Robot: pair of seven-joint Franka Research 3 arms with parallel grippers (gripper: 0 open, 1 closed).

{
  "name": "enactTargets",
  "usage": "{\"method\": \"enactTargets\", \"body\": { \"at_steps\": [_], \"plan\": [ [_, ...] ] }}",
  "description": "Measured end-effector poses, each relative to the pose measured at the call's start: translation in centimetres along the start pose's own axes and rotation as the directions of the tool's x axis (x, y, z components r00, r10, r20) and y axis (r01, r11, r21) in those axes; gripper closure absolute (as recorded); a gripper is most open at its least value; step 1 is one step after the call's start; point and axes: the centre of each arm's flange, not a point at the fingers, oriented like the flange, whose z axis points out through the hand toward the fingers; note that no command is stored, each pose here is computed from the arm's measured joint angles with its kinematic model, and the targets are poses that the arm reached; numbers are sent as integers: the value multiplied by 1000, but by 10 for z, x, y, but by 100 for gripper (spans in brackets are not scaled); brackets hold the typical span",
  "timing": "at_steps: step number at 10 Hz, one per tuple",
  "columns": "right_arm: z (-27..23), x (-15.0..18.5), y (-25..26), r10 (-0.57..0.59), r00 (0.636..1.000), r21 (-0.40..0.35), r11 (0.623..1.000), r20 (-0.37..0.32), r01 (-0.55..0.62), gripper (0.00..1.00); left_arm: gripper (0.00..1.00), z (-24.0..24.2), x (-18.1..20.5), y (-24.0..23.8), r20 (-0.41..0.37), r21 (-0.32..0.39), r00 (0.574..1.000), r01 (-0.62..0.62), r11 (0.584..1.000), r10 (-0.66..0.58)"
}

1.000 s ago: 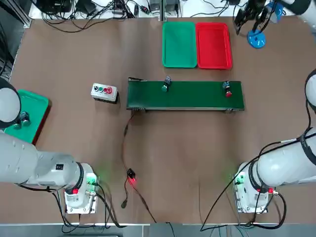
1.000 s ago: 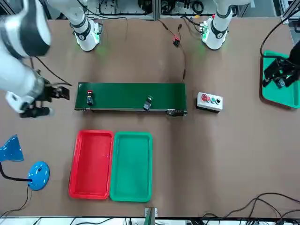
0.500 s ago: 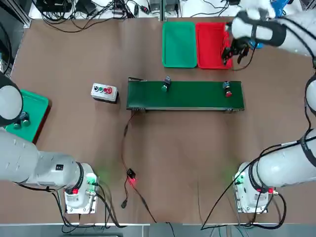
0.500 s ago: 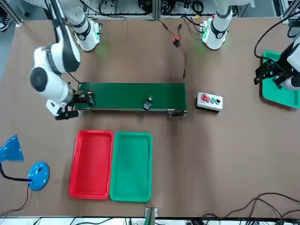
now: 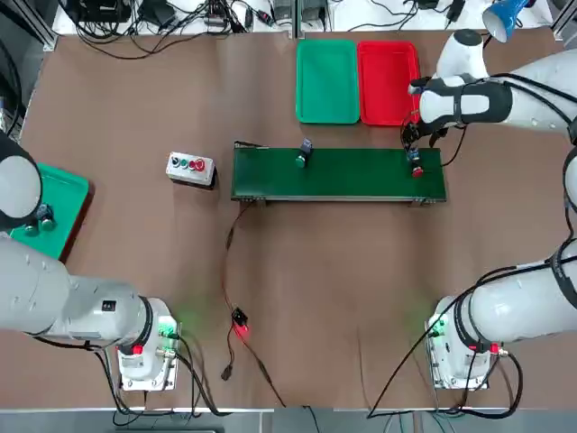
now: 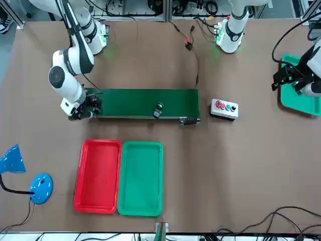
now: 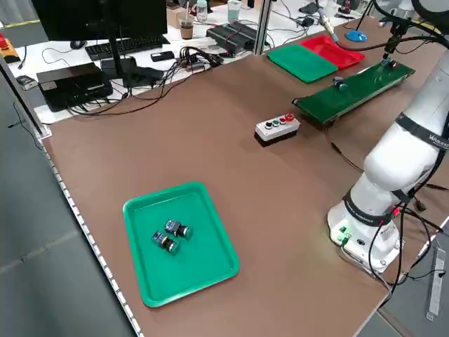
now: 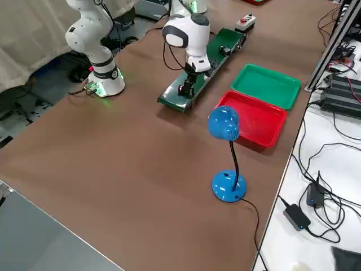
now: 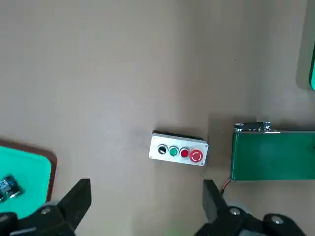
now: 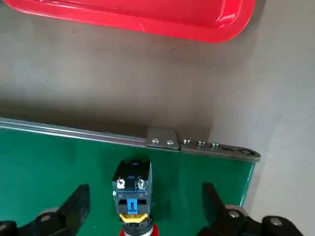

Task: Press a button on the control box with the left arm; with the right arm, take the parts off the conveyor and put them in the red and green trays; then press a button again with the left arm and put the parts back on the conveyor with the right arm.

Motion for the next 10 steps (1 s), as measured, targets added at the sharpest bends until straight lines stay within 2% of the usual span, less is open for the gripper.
{"method": "enactTargets", "body": {
  "at_steps": [3,7,8,9,10],
  "plan": [
    [5,-1,-2,-4,998,2,1000,-57,4,3,0,5,3,-2,10,0,1000,5,1000,-5],
    [12,-7,-4,-9,998,2,1000,-67,9,10,0,8,5,-2,15,0,1000,5,1000,-5],
    [12,-6,-4,-9,998,2,1000,-67,10,15,0,8,5,-2,15,0,1000,3,1000,-3],
    [12,-7,-4,-10,998,2,1000,-67,10,32,0,8,5,-2,15,0,1000,3,1000,-3],
    [12,-7,-5,-12,998,1,1000,-66,12,34,0,8,5,-2,15,0,1000,3,1000,-3]
  ]
}}
